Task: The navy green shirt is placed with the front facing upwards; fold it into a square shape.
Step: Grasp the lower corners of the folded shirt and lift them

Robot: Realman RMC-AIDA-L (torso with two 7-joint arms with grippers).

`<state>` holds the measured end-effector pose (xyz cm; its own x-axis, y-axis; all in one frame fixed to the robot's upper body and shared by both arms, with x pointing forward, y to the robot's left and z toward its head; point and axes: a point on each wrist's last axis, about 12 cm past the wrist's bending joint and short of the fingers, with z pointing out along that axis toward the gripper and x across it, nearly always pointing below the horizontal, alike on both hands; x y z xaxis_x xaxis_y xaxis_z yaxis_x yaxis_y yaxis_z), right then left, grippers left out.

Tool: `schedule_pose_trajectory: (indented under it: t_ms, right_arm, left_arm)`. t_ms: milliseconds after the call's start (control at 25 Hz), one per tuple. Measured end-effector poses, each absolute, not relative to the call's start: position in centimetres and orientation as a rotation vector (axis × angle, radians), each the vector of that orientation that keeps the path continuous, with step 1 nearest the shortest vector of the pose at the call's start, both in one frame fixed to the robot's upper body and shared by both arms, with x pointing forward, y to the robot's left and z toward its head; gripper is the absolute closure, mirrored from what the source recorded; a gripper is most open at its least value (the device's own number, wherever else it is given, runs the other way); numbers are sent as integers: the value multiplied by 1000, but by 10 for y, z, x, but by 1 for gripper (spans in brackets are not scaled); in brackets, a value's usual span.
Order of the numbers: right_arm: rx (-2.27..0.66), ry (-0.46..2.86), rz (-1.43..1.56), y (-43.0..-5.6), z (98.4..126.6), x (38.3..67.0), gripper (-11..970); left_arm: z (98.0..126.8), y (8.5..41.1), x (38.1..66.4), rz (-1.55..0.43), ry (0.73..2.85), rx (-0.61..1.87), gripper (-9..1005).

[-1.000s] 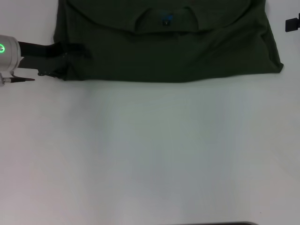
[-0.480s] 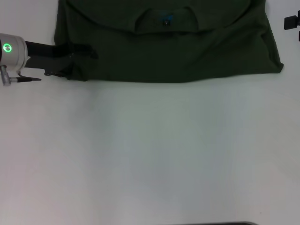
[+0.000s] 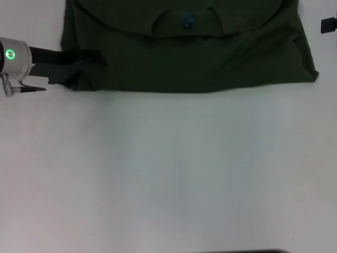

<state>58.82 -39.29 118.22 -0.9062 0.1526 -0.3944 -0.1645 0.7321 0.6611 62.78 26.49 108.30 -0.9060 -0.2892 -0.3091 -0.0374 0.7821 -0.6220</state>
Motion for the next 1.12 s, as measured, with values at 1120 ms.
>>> schedule_pose_trajectory:
  t_ms: [1120]
  right_arm:
    - [-22, 2478, 1070, -392, 1187, 586, 62]
  left_arm:
    - [1090, 249, 634, -800, 2644, -96, 422]
